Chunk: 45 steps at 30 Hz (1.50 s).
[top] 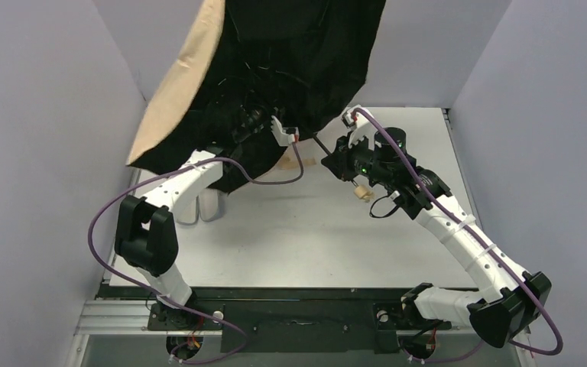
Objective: Open the umbrella
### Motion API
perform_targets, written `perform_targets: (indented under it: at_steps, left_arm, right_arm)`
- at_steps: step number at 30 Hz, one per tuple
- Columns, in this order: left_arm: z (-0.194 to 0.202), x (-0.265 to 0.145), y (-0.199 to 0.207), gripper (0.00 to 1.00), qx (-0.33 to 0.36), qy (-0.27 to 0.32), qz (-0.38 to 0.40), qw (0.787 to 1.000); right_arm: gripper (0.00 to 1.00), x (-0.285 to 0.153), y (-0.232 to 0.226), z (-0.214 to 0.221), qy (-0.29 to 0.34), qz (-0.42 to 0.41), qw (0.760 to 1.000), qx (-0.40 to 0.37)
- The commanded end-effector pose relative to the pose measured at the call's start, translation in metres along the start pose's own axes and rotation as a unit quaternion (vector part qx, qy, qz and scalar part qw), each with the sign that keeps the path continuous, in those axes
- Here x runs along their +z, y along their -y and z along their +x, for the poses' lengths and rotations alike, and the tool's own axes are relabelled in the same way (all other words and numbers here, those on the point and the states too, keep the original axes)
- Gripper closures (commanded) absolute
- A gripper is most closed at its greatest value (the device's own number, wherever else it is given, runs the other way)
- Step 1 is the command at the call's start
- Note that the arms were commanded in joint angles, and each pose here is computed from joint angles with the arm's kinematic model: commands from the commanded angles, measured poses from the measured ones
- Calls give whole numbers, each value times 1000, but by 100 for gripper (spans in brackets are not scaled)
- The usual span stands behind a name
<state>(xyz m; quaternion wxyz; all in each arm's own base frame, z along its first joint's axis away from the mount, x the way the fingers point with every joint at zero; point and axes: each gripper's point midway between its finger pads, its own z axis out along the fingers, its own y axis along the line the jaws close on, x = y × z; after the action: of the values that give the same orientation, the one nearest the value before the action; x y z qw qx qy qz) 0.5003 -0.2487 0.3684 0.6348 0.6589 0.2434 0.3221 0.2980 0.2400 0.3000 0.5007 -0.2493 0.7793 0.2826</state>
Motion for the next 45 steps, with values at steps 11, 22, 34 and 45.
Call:
perform_targets:
  at_steps: [11, 22, 34, 45]
  left_arm:
    - [184, -78, -54, 86, 40, -295, -73, 952]
    - [121, -73, -95, 100, 89, -149, -161, 971]
    - [23, -64, -129, 100, 86, -7, -214, 973]
    - [-6, -70, -126, 100, 76, 30, -201, 976]
  right_arm:
    - [100, -45, -25, 28, -47, -47, 998, -24]
    - [100, -45, -36, 0, -6, -72, 997, -35]
    - [68, -23, -22, 4, -25, -53, 997, -48]
    - [69, -12, -15, 3, -26, -36, 999, -28]
